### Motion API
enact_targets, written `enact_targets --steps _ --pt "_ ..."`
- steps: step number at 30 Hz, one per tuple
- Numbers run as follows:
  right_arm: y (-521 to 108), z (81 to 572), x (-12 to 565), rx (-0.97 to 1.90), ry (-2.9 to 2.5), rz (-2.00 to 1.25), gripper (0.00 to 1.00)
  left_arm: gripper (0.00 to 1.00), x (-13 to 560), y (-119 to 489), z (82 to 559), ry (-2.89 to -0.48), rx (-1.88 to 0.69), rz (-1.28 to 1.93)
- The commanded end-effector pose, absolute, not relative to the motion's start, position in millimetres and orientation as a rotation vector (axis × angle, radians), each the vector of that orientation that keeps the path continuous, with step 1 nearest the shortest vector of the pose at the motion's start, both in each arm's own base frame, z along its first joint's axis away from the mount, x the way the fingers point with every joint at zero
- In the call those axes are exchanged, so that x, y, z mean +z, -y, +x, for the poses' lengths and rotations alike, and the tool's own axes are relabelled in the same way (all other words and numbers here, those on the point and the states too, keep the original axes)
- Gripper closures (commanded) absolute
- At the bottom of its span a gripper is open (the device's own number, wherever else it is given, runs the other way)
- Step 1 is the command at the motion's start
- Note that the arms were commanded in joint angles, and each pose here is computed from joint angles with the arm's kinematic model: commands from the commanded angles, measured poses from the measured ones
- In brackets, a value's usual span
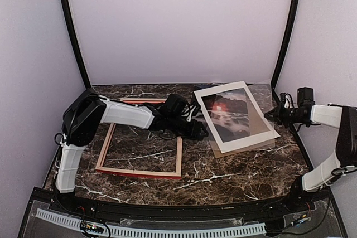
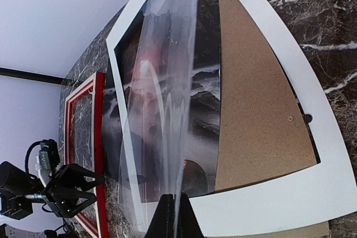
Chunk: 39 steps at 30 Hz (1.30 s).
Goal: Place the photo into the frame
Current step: Pick up the glass panel from the mat board, then move the frame body to the center of the board.
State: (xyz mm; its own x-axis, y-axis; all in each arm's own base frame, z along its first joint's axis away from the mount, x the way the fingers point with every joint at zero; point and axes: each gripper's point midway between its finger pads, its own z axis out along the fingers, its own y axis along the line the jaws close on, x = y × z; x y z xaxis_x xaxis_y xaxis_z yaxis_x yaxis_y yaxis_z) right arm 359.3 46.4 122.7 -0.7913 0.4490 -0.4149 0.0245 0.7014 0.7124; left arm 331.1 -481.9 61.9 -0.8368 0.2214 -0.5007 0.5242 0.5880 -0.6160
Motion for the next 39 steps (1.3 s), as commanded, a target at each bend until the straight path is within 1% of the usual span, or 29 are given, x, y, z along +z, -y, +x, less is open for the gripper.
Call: enact_targets --steps 1,8,14,17,20,21,22,23,24,25,26,27,28,29,33,39 --pt "-42.0 360.0 151.5 0.888 -2.305 0.323 1.0 0.4 125.6 483.7 331.2 -2.309 -1.158 0.646" --pt "-44.4 345.7 167.4 0.909 -2.302 0.387 1.0 0.34 158.6 470.1 339.1 -2.247 -1.099 0.657" --pt "-48.6 323.4 177.8 0.918 -2.317 0.409 1.0 0.32 166.8 442.1 356.0 -2.268 -0.983 0.614" --pt "-51.1 316.9 190.8 0.921 -2.313 0.384 1.0 0.31 172.0 418.1 368.4 -2.298 -0.926 0.545" --pt "-57.0 314.6 218.3 0.959 -2.267 0.341 1.0 0.29 168.3 379.1 381.7 -2.357 -0.839 0.456" --pt "-59.1 314.5 228.7 0.975 -2.246 0.328 1.0 0.29 176.4 361.7 390.3 -2.348 -0.802 0.418" --pt "-61.6 314.9 239.9 0.99 -2.224 0.313 1.0 0.28 167.4 346.2 389.5 -2.388 -0.746 0.391" --pt "-64.3 315.2 250.0 1.007 -2.204 0.3 1.0 0.28 176.9 327.4 396.0 -2.378 -0.714 0.353" --pt "-67.6 315.5 258.9 1.02 -2.189 0.285 1.0 0.27 166.6 310.6 393.6 -2.423 -0.656 0.327" --pt "-71.2 316.1 267.0 1.032 -2.177 0.269 1.0 0.27 175.1 290.4 399.2 -2.414 -0.626 0.283" --pt "-76.7 316.3 274.4 1.045 -2.169 0.245 1.0 0.26 163.8 271.8 395.4 -2.462 -0.572 0.25" --pt "-82.4 317.1 281.2 1.06 -2.161 0.223 1.0 0.26 169.4 250.6 399.7 -2.459 -0.545 0.202" --pt "-88.8 317.7 287.2 1.08 -2.154 0.2 1.0 0.25 157.3 233.7 393.8 -2.507 -0.507 0.173" --pt "-96.1 318.5 293.4 1.106 -2.143 0.175 1.0 0.25 159.7 210.7 397.2 -2.511 -0.481 0.116" --pt "-131.7 320.6 321.6 1.247 -2.071 0.064 1.0 0.25 131.1 141.8 382.6 -2.623 -0.346 -0.018" --pt "-180.8 316.8 365.9 1.384 -1.987 -0.094 1.0 0.25 102.4 72.3 372.3 -2.708 -0.164 -0.154"
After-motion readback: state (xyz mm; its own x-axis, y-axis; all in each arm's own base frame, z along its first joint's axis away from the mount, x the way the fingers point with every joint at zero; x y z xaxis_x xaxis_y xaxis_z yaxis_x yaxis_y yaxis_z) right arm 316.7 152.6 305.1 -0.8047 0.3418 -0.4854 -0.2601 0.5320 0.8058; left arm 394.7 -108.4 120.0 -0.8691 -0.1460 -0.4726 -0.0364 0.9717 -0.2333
